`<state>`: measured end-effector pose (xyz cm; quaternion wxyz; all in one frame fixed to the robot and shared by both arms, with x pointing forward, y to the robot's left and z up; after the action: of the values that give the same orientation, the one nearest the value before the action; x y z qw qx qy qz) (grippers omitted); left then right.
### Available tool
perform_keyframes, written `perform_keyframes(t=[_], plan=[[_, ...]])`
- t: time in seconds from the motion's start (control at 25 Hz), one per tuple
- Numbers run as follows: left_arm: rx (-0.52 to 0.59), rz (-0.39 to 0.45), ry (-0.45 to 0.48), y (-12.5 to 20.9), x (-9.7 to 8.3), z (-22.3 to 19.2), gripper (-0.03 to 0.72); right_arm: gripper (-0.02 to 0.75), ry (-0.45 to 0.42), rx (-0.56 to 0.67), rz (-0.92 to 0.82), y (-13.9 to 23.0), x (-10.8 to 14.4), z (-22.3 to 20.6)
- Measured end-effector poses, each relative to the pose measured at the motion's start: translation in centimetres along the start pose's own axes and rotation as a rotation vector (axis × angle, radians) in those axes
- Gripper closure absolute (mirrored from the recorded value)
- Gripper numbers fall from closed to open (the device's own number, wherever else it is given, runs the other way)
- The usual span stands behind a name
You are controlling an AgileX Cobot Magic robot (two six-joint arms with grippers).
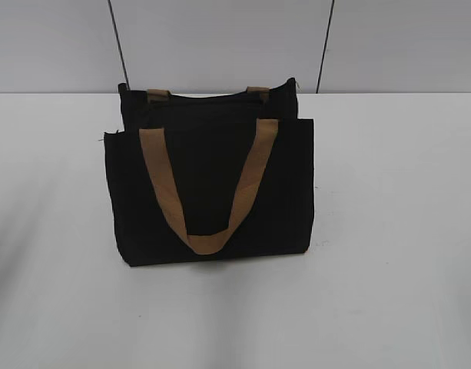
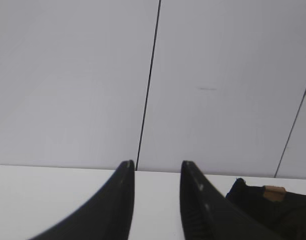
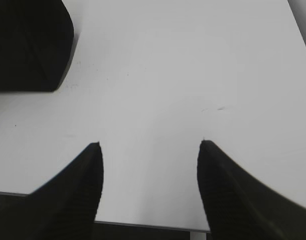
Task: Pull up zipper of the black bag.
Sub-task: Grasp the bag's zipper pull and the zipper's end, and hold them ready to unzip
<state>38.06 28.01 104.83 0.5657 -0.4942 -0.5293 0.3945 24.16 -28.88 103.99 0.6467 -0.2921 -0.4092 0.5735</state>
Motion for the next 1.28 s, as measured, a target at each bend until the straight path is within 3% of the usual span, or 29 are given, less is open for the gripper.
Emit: perform_keyframes(t=[0.08, 0.2, 0.72, 0.8, 1.04, 1.28], plan=[[-0.016, -0.001, 0.008, 1.6, -0.5, -0.9, 0.449, 0.271, 0.0, 0.0, 0.0, 0.0, 0.0, 0.0], [-0.024, -0.077, 0.08, 3.0, -1.6, -2.7, 0.447, 0.271, 0.0, 0.0, 0.0, 0.0, 0.0, 0.0], [0.088, -0.173, 0.329, 8.9, -4.2, -6.3, 0.406, 0.271, 0.0, 0.0, 0.0, 0.0, 0.0, 0.0], [0.115, -0.173, 0.351, 10.0, -4.3, -6.6, 0.365, 0.271, 0.0, 0.0, 0.0, 0.0, 0.0, 0.0], [0.176, -0.143, 0.451, 13.8, -5.4, -7.6, 0.06, 0.271, 0.0, 0.0, 0.0, 0.0, 0.0, 0.0], [0.216, -0.15, 0.569, 16.9, -6.7, -9.9, 0.051, 0.271, 0.0, 0.0, 0.0, 0.0, 0.0, 0.0]])
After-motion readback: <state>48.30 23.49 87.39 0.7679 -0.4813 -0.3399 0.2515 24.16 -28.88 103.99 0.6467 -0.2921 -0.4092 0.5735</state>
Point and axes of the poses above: a point on each arm's last joint axis where the gripper is mounted, z pointing back along that axis away from the gripper, x along the wrist's bending axis when the last joint is at zero, y = z × x, the point moved 1 cm from there along -z, pointing out along that axis toward the gripper, and after that the axes turned 14 degrees about -z, right-handed, at the moved point
